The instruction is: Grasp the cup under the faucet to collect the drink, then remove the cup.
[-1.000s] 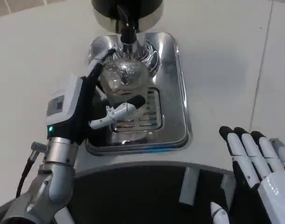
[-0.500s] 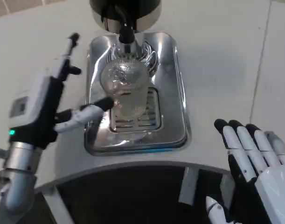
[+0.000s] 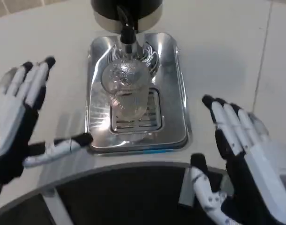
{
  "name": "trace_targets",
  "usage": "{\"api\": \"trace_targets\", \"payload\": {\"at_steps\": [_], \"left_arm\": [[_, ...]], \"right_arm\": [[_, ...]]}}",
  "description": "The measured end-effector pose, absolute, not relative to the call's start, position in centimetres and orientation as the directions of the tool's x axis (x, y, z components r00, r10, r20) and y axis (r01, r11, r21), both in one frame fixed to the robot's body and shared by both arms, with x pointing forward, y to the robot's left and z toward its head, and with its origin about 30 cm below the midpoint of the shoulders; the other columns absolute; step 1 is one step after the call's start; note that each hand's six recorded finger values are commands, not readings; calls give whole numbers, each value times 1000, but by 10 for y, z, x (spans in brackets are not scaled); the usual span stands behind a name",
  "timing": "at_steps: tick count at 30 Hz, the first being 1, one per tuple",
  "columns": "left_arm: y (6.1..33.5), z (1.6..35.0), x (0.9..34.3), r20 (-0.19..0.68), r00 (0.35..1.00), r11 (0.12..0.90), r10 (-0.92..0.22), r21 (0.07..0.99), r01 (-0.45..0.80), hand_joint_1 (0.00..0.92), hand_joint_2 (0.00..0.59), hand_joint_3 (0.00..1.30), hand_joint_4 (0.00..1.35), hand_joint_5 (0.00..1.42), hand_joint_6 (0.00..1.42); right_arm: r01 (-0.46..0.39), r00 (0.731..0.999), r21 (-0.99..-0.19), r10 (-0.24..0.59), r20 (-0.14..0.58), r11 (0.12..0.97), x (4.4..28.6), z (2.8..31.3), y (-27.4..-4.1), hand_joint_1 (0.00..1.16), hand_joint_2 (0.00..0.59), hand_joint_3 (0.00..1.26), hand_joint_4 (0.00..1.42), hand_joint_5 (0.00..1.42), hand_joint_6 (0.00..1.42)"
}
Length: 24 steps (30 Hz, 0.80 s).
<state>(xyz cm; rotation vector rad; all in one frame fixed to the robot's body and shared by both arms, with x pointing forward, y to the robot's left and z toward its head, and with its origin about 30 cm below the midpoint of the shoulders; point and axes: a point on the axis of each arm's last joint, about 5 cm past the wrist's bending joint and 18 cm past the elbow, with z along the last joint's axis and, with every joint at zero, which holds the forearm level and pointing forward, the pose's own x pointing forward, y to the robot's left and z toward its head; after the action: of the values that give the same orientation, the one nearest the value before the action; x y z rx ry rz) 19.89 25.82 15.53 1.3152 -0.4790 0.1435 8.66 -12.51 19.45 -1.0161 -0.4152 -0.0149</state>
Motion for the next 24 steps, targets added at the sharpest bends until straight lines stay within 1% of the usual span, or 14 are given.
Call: {"api": "trace_targets", "payload": {"at_steps": [1, 2, 3, 4, 5, 6, 8, 9, 10, 11, 12, 13, 20, 24], "left_arm": [[256, 153, 191, 384, 910, 228, -160, 911, -344, 0, 87, 0, 0, 0, 0], [254, 151, 186, 363, 918, 217, -159, 920, -326, 0, 88, 0, 0, 0, 0], [253, 150, 183, 349, 924, 212, -153, 925, -315, 0, 88, 0, 0, 0, 0], [251, 148, 179, 333, 932, 200, -140, 932, -303, 0, 89, 0, 0, 0, 0], [250, 147, 177, 327, 935, 195, -139, 935, -297, 0, 90, 0, 0, 0, 0], [249, 146, 175, 323, 937, 197, -135, 935, -294, 0, 92, 0, 0, 0, 0], [246, 145, 169, 316, 940, 208, -130, 936, -286, 0, 94, 0, 0, 0, 0], [245, 144, 167, 313, 941, 213, -129, 936, -282, 0, 95, 0, 0, 0, 0], [244, 143, 166, 311, 942, 215, -127, 936, -280, 0, 98, 0, 0, 0, 0], [244, 142, 164, 303, 945, 217, -123, 937, -272, 0, 100, 0, 0, 0, 0], [244, 141, 162, 299, 947, 217, -122, 939, -268, 0, 101, 0, 0, 0, 0], [244, 139, 160, 290, 950, 218, -117, 941, -260, 0, 103, 0, 0, 0, 0], [243, 135, 150, 267, 956, 210, -124, 948, -238, 0, 107, 0, 0, 0, 0], [246, 135, 148, 267, 958, 206, -109, 949, -241, 0, 109, 0, 0, 0, 0]], "right_arm": [[206, 913, -800, 183, 364, 564, 91, 196, -124, 163, 586, 0, 0, 0, 0], [203, 910, -785, 183, 371, 585, 93, 196, -124, 172, 586, 0, 0, 0, 0], [193, 912, -776, 183, 368, 600, 94, 195, -123, 175, 586, 0, 0, 0, 0], [169, 916, -762, 187, 356, 626, 98, 193, -122, 212, 586, 0, 0, 0, 0], [155, 917, -756, 193, 350, 635, 100, 192, -121, 222, 586, 0, 0, 0, 0], [146, 916, -752, 200, 349, 643, 102, 191, -120, 267, 586, 0, 0, 0, 0], [126, 905, -713, 216, 368, 690, 108, 192, -117, 312, 586, 0, 0, 0, 0], [133, 896, -693, 212, 390, 708, 111, 193, -116, 321, 586, 0, 0, 0, 0], [141, 891, -675, 205, 406, 724, 114, 194, -116, 355, 586, 0, 0, 0, 0], [150, 881, -639, 192, 433, 755, 118, 196, -115, 387, 586, 0, 0, 0, 0], [153, 878, -628, 187, 441, 763, 119, 197, -115, 395, 586, 0, 0, 0, 0], [143, 866, -594, 190, 462, 792, 124, 197, -112, 425, 586, 0, 0, 0, 0], [105, 807, -473, 204, 555, 875, 154, 202, -106, 443, 586, 0, 0, 0, 0], [40, 777, -409, 229, 587, 912, 177, 204, -107, 447, 586, 0, 0, 0, 0]]}}
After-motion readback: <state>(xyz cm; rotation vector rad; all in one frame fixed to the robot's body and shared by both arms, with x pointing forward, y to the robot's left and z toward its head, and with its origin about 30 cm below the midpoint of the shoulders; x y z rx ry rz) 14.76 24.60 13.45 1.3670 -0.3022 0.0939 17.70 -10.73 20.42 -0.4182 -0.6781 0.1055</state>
